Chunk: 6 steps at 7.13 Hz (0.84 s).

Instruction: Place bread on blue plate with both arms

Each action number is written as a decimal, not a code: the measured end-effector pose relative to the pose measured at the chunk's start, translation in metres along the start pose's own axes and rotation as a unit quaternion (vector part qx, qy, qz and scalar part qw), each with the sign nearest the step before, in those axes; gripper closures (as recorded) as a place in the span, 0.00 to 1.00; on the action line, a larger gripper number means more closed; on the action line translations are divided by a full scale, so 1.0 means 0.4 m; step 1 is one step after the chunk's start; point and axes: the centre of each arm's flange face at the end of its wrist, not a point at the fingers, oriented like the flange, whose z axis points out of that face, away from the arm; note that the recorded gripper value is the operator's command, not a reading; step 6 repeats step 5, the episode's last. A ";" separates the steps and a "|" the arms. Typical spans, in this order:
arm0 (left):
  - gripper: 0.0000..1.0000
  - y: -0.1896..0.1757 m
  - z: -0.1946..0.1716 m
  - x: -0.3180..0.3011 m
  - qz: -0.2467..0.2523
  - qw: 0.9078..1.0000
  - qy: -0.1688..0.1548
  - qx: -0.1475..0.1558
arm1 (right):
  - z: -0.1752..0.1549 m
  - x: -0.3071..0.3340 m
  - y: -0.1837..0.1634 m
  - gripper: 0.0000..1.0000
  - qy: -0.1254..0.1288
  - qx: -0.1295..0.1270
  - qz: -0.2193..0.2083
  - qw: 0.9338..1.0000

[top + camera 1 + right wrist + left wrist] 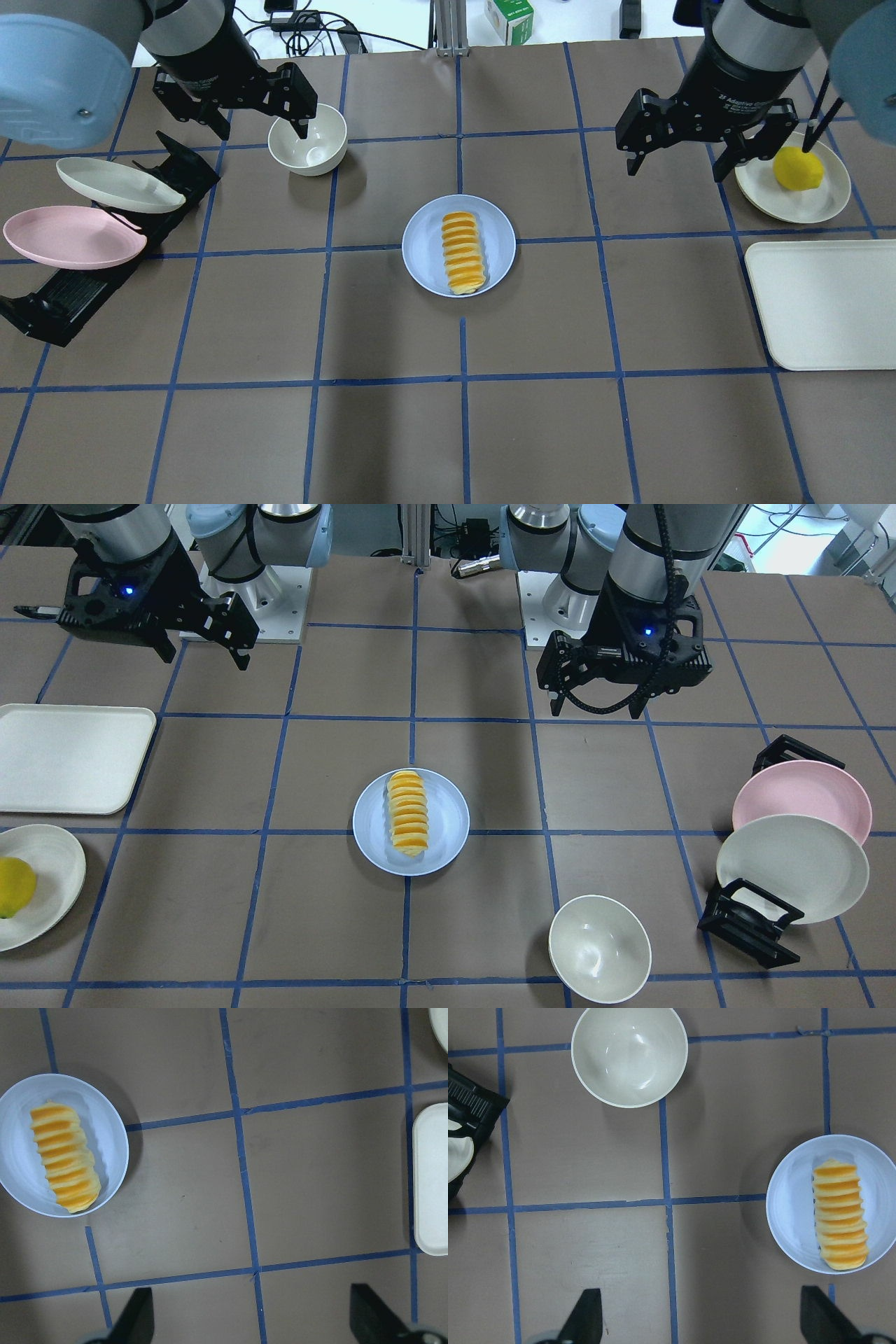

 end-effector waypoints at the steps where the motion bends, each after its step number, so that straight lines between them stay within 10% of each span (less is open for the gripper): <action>1: 0.00 0.000 0.000 0.000 -0.001 1.000 0.000 0.000 | -0.004 -0.001 0.016 0.00 0.000 0.003 0.002 1.000; 6: 0.00 0.000 0.000 0.000 -0.001 1.000 0.000 0.000 | 0.009 0.009 0.041 0.00 0.023 0.000 0.007 1.000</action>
